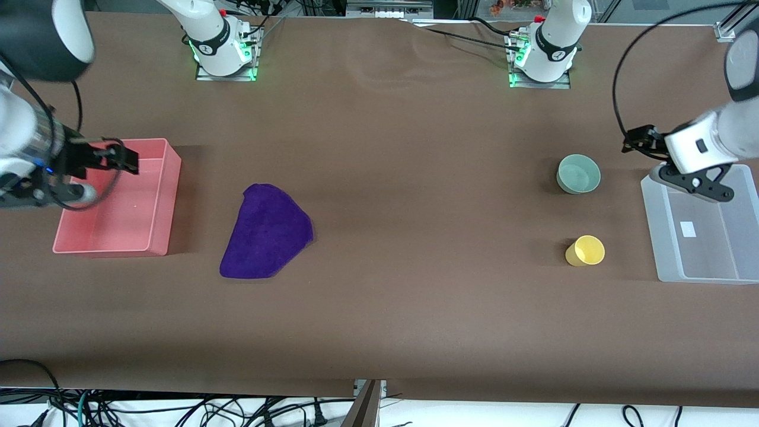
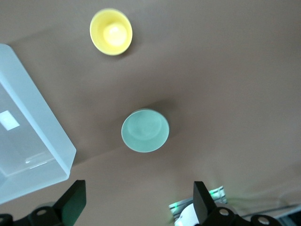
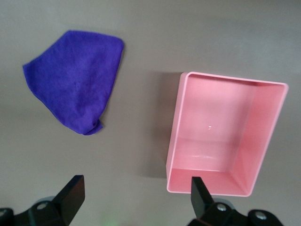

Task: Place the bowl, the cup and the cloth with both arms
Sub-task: 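Move the right gripper toward the purple cloth while the left gripper reaches the bowl, then grasp the purple cloth with the right gripper while the left gripper grasps the bowl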

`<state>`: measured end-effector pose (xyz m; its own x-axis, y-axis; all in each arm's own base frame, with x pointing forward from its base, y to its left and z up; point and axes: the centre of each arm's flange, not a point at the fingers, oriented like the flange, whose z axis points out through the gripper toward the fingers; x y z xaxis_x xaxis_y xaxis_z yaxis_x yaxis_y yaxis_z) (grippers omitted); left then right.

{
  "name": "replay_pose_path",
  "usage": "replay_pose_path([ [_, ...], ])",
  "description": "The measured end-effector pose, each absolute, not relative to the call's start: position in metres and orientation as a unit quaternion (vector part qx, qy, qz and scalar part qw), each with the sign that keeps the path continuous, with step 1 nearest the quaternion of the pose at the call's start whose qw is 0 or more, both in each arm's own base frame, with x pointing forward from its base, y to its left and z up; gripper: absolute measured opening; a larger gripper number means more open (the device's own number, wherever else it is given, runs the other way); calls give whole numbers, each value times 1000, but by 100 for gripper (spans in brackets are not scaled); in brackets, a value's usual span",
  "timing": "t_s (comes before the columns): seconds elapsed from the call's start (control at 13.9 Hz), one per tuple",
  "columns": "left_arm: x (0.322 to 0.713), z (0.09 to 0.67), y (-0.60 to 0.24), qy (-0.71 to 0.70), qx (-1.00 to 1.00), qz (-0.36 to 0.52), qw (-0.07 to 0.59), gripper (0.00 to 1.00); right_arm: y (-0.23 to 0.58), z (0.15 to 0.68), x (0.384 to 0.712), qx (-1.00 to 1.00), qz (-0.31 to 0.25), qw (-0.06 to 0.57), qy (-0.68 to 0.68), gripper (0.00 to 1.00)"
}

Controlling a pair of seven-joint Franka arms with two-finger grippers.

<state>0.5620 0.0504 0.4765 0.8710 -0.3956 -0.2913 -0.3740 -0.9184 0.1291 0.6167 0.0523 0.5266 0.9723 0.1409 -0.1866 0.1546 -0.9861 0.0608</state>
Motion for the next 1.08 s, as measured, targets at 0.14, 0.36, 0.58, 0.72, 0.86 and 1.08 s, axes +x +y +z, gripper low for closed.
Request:
replay_pose_path([
  [0.14,563,429,77,-218,964,-146,42,100,72,485,633,990,-102,37,90,100],
  [0.36,538,349,99,-214,968,-124,42,100,100,420,649,990,-103,13,97,100],
  [0.58,505,283,93,-217,971,-98,34,100,124,347,640,995,-83,-1,61,100],
  [0.72,485,252,88,-226,970,-81,29,100,142,297,622,996,-74,-5,58,100],
  [0.86,470,228,84,-237,969,-68,26,98,153,252,605,996,-65,-9,63,100],
  [1.08,462,199,82,-271,960,-61,29,80,163,211,596,996,-51,-13,70,100],
])
